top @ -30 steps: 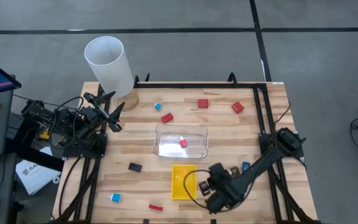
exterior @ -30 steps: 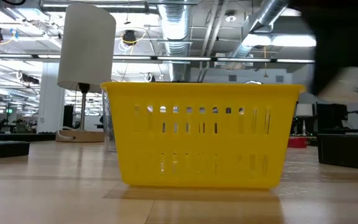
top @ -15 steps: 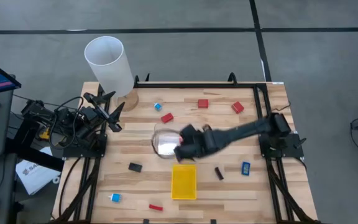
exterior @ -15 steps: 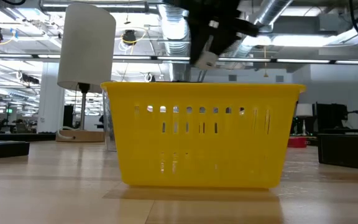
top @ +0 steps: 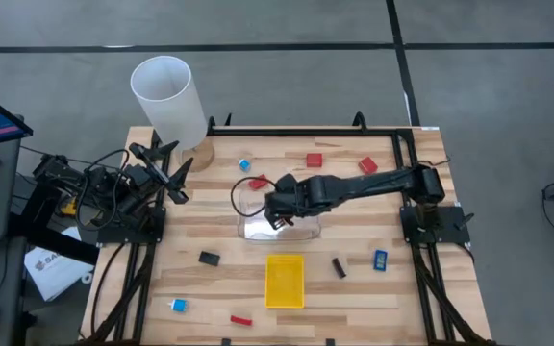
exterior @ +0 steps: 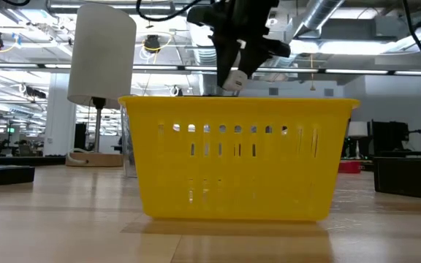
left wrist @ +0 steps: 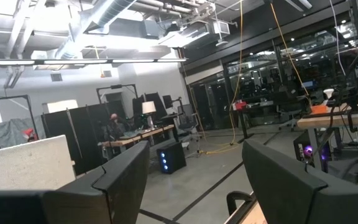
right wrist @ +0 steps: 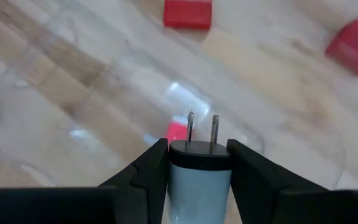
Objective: Pick & Place Office items
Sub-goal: Put the white charger adapter into the transparent bin
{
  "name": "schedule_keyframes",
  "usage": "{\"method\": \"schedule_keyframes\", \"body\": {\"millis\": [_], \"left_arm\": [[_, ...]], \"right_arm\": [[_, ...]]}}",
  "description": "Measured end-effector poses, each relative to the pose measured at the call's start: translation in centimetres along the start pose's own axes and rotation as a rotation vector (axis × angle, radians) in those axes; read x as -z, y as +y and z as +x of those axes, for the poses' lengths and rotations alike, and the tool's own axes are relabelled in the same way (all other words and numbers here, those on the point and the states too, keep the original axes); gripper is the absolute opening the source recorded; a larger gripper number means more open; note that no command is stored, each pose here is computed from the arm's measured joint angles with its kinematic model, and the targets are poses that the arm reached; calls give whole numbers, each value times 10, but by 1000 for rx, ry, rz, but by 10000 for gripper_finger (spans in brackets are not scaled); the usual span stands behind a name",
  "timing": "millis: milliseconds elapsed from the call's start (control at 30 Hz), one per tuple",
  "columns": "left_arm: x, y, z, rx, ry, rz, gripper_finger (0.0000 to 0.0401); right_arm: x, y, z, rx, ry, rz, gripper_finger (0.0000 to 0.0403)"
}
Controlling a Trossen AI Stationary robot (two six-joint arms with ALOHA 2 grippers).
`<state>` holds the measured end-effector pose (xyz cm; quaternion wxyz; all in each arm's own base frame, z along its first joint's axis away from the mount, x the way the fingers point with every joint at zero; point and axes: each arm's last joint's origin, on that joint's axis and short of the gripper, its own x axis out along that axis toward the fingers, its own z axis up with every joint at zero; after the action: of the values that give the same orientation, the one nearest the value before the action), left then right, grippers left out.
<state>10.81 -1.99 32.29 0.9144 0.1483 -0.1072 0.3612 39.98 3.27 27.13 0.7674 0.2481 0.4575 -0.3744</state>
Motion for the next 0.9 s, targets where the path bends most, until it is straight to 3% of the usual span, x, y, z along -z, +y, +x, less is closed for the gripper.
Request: {"method": "schedule_keyframes", "body": {"millis": [400,900], "left_arm": [[0,0,0,-2,1,-5,253],[0,0,0,-2,1,-6,253]], "right_arm": [[22,-4,26,26,91,97,137],[22,-11,73,8,151,122,137]]}}
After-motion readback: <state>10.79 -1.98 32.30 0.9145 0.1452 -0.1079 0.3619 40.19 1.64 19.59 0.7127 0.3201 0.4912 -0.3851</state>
